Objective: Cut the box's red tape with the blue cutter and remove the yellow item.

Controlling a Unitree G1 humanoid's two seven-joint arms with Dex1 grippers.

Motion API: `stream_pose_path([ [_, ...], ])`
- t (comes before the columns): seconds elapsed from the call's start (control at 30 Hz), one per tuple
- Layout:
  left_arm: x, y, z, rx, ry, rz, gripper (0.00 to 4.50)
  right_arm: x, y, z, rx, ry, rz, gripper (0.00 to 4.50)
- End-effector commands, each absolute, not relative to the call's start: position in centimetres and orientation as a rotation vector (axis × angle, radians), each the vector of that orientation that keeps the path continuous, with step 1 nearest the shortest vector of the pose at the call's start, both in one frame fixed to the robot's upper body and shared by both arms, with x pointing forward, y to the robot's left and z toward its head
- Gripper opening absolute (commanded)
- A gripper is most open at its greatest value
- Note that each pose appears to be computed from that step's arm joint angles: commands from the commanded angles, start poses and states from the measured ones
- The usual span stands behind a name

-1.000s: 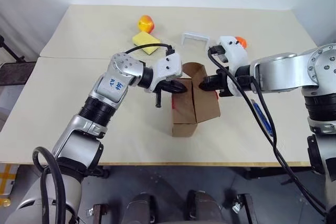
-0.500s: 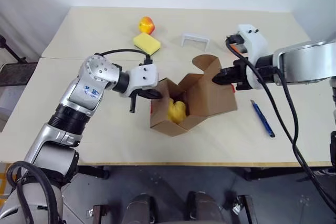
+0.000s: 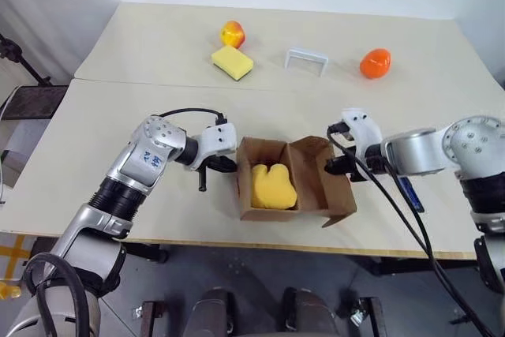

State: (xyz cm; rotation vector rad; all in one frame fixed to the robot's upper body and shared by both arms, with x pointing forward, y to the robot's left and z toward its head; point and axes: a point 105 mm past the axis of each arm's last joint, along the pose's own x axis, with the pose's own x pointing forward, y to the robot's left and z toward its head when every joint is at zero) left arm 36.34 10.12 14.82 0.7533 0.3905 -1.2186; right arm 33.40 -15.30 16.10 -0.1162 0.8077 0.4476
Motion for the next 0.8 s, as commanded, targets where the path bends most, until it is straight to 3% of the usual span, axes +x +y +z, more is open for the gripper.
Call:
stream_pose_path([
  [0.03,36.5,10.1,15.5,0.720,0.357,-1.200,0.00,34.3,-15.6,17.1,-0.163,0.688,0.454,0.03],
  [0.2,36.6,10.1,15.2,0.713,0.357,-1.192,0.00,34.9,-16.1,17.4,-0.176,0.639,0.460,0.03],
  [0.23,36.6,10.0,15.2,0.711,0.355,-1.194,0.00,35.0,-16.2,17.5,-0.179,0.635,0.461,0.21],
  [0.3,36.5,9.9,15.2,0.707,0.353,-1.195,0.00,35.0,-16.1,17.6,-0.185,0.627,0.476,0.66],
  [0.7,36.9,10.3,15.7,0.674,0.332,-1.153,0.00,34.9,-15.8,19.8,-0.220,0.572,0.504,4.48],
  [0.8,37.7,12.3,16.7,0.656,0.321,-1.078,0.00,34.8,-15.7,20.9,-0.234,0.541,0.512,4.48],
])
